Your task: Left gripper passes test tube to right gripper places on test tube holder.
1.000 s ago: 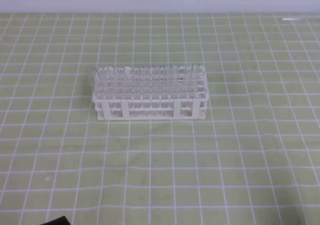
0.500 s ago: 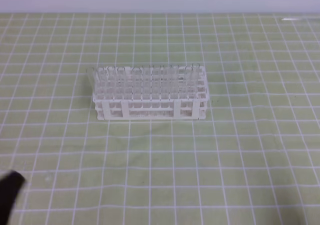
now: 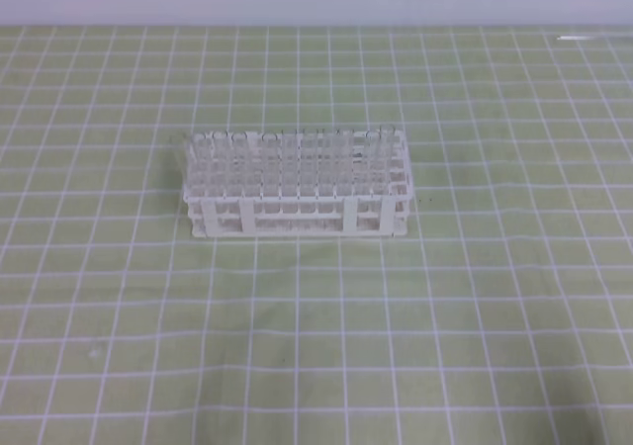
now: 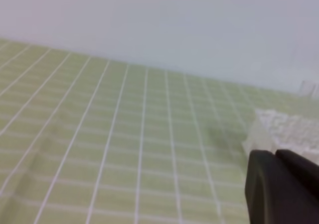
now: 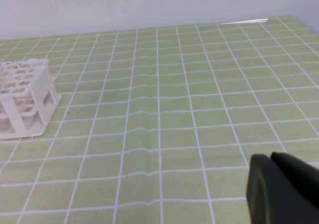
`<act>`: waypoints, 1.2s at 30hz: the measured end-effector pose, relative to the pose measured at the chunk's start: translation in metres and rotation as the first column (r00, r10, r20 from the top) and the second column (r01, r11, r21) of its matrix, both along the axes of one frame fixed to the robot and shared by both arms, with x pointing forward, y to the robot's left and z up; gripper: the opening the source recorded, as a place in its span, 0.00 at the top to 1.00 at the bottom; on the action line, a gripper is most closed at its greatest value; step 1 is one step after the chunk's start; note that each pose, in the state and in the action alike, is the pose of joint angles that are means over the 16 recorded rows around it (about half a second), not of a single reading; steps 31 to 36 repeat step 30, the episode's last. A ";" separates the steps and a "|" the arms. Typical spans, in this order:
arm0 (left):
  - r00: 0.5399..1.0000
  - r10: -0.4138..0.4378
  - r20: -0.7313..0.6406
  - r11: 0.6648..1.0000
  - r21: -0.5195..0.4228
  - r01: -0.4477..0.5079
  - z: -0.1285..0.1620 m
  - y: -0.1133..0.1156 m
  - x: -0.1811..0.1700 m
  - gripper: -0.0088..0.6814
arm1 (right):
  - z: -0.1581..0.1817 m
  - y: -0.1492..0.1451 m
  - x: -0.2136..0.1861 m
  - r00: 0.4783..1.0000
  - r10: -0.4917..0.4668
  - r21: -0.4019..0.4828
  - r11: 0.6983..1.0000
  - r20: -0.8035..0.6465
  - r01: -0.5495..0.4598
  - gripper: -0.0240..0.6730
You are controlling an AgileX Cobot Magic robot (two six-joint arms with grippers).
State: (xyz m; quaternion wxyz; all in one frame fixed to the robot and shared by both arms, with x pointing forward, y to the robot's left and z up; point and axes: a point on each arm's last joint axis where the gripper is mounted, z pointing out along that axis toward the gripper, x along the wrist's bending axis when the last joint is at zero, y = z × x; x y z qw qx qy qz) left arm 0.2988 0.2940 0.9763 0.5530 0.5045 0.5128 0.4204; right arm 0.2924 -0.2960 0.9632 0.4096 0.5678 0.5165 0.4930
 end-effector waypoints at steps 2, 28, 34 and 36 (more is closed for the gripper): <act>0.999 0.027 -0.027 1.000 0.005 -0.027 -0.003 0.002 -0.001 0.99 | 0.000 0.000 0.000 1.000 0.000 0.000 1.000 0.000 0.000 0.99; 0.976 0.119 -0.180 0.992 0.059 -0.110 -0.019 0.009 -0.007 0.99 | 0.000 0.000 0.000 1.000 0.000 0.000 1.000 0.001 0.000 0.99; 0.977 0.119 -0.179 0.992 0.058 -0.110 -0.019 0.009 -0.007 0.99 | 0.000 0.000 0.000 1.000 0.000 0.000 1.000 0.001 0.000 0.99; 0.977 0.119 -0.179 0.992 0.058 -0.110 -0.019 0.009 -0.007 0.99 | 0.000 0.000 0.000 1.000 0.000 0.000 1.000 0.001 0.000 0.99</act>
